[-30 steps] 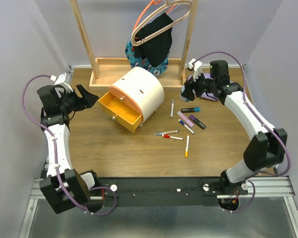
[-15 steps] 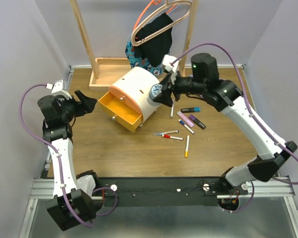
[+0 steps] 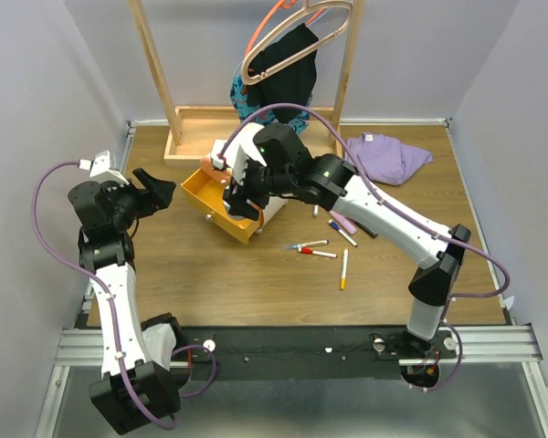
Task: Sort the stationery into containers
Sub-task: Place the stationery in the drawer.
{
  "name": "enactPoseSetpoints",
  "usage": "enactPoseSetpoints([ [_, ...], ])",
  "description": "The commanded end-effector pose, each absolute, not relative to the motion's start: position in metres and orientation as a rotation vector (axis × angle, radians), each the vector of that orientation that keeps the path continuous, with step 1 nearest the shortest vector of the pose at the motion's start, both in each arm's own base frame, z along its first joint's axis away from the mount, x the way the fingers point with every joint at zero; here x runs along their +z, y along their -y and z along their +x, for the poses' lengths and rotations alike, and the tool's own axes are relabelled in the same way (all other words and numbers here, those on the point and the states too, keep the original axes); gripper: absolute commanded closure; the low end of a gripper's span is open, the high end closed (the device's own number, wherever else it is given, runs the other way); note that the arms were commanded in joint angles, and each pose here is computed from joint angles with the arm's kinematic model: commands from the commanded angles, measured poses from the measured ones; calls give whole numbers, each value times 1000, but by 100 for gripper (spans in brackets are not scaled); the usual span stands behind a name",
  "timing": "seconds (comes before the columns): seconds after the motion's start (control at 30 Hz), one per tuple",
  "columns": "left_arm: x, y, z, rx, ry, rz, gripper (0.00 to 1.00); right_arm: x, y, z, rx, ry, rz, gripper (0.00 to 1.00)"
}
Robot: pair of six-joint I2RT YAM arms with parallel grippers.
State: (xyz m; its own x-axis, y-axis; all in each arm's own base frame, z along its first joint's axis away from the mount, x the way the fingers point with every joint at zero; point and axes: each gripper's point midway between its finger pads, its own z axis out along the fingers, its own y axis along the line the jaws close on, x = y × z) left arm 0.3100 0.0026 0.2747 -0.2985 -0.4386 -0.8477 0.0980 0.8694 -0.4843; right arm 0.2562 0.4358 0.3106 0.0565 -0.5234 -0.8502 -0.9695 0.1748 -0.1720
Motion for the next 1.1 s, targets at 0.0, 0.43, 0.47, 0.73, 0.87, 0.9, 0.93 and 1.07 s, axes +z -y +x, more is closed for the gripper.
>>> enactPoseSetpoints([
  [0.0, 269, -4, 307, -546, -1802, -304, 16, 329, -438, 281, 540, -1577, -1366, 86],
  [0.43, 263, -3, 309, -578, -1798, -331, 16, 298, -447, 296, 479, -1615, -1390, 88],
  [0.47, 263, -2, 308, -580, -1801, -331, 16, 294, -448, 297, 477, -1623, -1396, 88],
  [0.73, 258, -1, 304, -586, -1800, -340, 16, 284, -455, 313, 418, -1641, -1373, 88],
  [0.87, 256, 0, 304, -593, -1803, -350, 16, 278, -456, 315, 404, -1652, -1374, 89],
  [0.9, 256, 0, 304, -594, -1803, -351, 16, 277, -455, 315, 404, -1656, -1375, 88],
  [0.93, 256, 0, 304, -596, -1803, -350, 16, 275, -456, 315, 406, -1661, -1376, 88],
  [1.07, 256, 0, 305, -602, -1800, -348, 16, 268, -457, 313, 413, -1672, -1389, 88],
])
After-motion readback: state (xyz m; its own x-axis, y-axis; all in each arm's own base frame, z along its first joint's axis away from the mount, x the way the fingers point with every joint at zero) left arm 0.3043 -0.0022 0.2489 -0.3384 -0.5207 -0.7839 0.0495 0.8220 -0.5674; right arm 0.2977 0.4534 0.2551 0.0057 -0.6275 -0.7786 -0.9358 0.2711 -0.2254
